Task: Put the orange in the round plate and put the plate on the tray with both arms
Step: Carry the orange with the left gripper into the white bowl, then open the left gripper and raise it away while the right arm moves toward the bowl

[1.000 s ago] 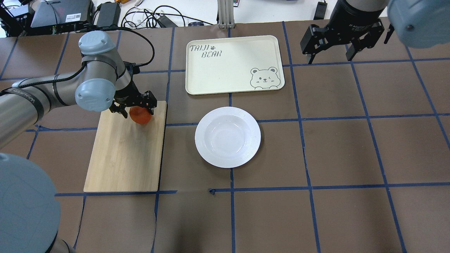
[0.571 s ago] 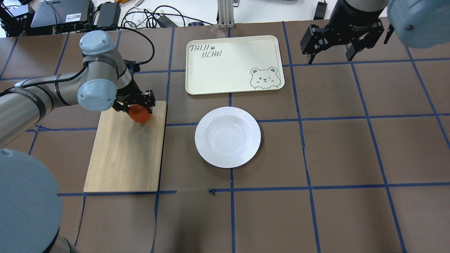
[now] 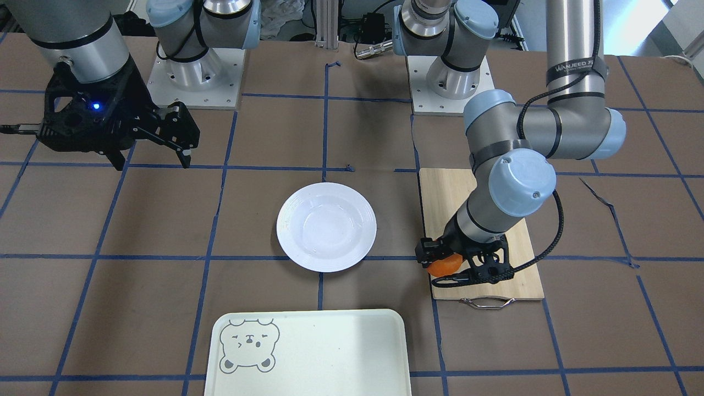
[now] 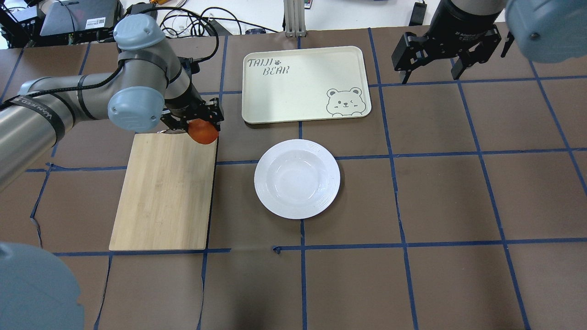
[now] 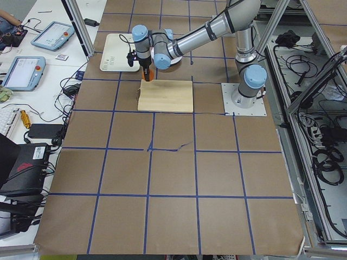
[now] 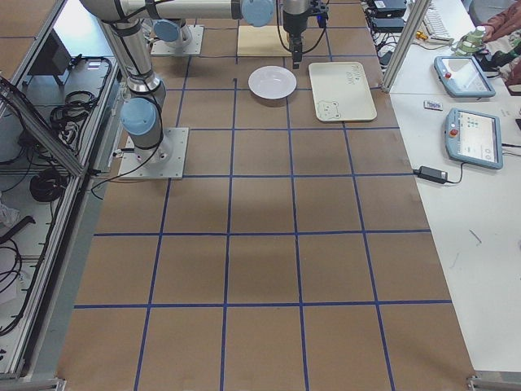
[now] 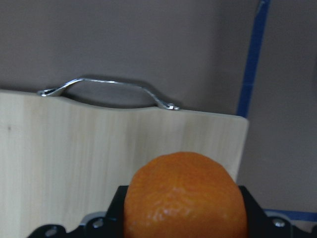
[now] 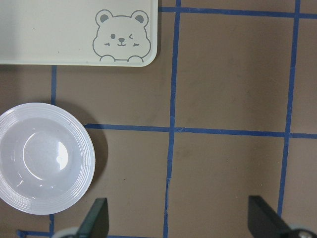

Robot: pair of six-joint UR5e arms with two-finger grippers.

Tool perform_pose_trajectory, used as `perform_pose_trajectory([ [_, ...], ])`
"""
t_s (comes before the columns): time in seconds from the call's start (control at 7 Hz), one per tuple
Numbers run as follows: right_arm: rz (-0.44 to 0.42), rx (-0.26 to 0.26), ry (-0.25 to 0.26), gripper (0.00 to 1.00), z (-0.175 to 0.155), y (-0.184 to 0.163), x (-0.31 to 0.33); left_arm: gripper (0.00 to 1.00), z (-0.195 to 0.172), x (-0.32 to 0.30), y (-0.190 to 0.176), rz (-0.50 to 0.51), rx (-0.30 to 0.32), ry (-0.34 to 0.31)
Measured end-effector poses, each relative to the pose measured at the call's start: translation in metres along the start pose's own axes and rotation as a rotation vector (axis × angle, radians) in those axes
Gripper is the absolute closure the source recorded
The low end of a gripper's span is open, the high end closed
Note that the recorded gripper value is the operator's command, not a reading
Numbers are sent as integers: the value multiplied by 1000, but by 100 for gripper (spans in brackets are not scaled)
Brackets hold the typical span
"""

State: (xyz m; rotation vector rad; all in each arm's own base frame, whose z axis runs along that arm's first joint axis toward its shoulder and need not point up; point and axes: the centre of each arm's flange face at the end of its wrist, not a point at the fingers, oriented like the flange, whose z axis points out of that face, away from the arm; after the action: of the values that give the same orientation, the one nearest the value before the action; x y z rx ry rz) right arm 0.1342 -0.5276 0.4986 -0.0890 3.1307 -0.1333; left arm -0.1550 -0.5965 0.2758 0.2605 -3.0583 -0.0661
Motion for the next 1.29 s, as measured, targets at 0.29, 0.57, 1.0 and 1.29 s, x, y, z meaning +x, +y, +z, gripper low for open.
perform_pose_trajectory([
  [0.29, 1, 1, -1, 0, 0, 0, 0, 100, 3, 91, 47, 13, -55, 54],
  [0.57, 11, 1, -4, 0, 0, -2, 5, 100, 39, 143, 87, 38, -136, 50],
  [1.0, 18, -13, -18, 0, 11, -7, 6, 0, 87, 145, 105, 44, -194, 24],
  [1.29, 30, -36, -19, 0, 22, -12, 7, 0, 69, 144, 101, 55, -150, 33],
])
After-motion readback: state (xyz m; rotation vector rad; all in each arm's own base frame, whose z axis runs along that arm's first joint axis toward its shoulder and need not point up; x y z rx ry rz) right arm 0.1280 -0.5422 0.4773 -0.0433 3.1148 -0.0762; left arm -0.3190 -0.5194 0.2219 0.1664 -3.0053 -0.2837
